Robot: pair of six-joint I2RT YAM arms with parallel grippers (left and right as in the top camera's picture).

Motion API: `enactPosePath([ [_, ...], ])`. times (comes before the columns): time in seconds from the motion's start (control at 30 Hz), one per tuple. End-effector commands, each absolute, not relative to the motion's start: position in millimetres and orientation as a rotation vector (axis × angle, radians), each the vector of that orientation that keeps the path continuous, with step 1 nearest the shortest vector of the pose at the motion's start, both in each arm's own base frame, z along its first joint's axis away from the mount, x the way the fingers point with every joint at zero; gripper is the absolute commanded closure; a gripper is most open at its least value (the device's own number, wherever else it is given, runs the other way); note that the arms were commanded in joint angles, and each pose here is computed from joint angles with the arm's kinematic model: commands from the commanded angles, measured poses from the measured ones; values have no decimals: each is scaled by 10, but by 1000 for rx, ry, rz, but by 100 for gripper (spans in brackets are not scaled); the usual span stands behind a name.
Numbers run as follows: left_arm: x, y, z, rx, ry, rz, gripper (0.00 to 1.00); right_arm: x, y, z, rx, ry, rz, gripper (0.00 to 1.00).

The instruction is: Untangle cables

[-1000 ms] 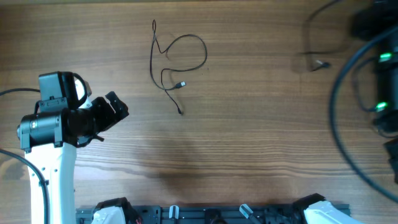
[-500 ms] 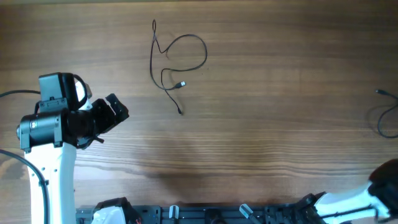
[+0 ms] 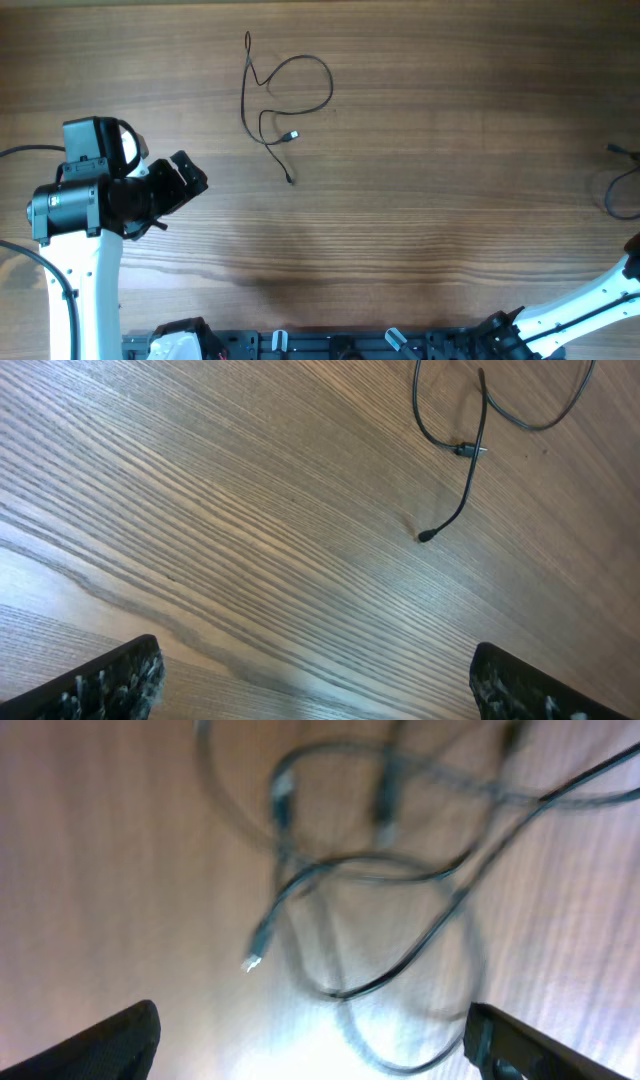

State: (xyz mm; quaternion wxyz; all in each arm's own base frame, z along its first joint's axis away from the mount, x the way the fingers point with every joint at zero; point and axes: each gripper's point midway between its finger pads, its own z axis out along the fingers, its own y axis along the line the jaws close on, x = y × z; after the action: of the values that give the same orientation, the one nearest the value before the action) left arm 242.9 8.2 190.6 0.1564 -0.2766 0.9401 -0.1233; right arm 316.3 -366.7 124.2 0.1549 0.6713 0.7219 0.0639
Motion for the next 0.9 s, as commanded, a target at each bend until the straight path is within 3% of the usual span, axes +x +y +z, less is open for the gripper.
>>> enactPosePath([
  [0.0, 2484, 67, 1956, -758, 2673, -374, 0, 3887, -3024, 1638, 1511, 2073, 862, 0],
  [0.1, 2490, 69, 1958, -756, 2670, -373, 0, 4364, -2249, 2051, 1068, 2087, 1228, 0],
  [0.27, 2523, 71, 1972, -663, 2674, -359, 0, 4689, -523, 2007, 381, 2389, 1318, 0],
  [0.37, 2593, 35, 2011, -598, 2652, -395, 0, 4690, 562, 1711, 9, 2635, 1131, 0],
  [0.47, 2703, -30, 2075, -624, 2599, -602, 0, 4433, 1651, 1442, -551, 2746, 839, 0],
  [0.57, 2709, 40, 1884, -639, 2676, -604, 0, 4210, 2192, 1228, -997, 2713, 412, 0],
  [0.63, 2677, 31, 1761, -637, 2741, -614, 0, 4036, 2545, 1143, -1479, 2486, 105, 1],
  [0.7, 2693, 36, 1739, -641, 2747, -615, 0, 3894, 2819, 1147, -1776, 2264, 41, 0],
  [0.87, 2692, 35, 1739, -636, 2747, -614, 0, 3832, 3501, 1115, -1835, 1976, 240, 1],
])
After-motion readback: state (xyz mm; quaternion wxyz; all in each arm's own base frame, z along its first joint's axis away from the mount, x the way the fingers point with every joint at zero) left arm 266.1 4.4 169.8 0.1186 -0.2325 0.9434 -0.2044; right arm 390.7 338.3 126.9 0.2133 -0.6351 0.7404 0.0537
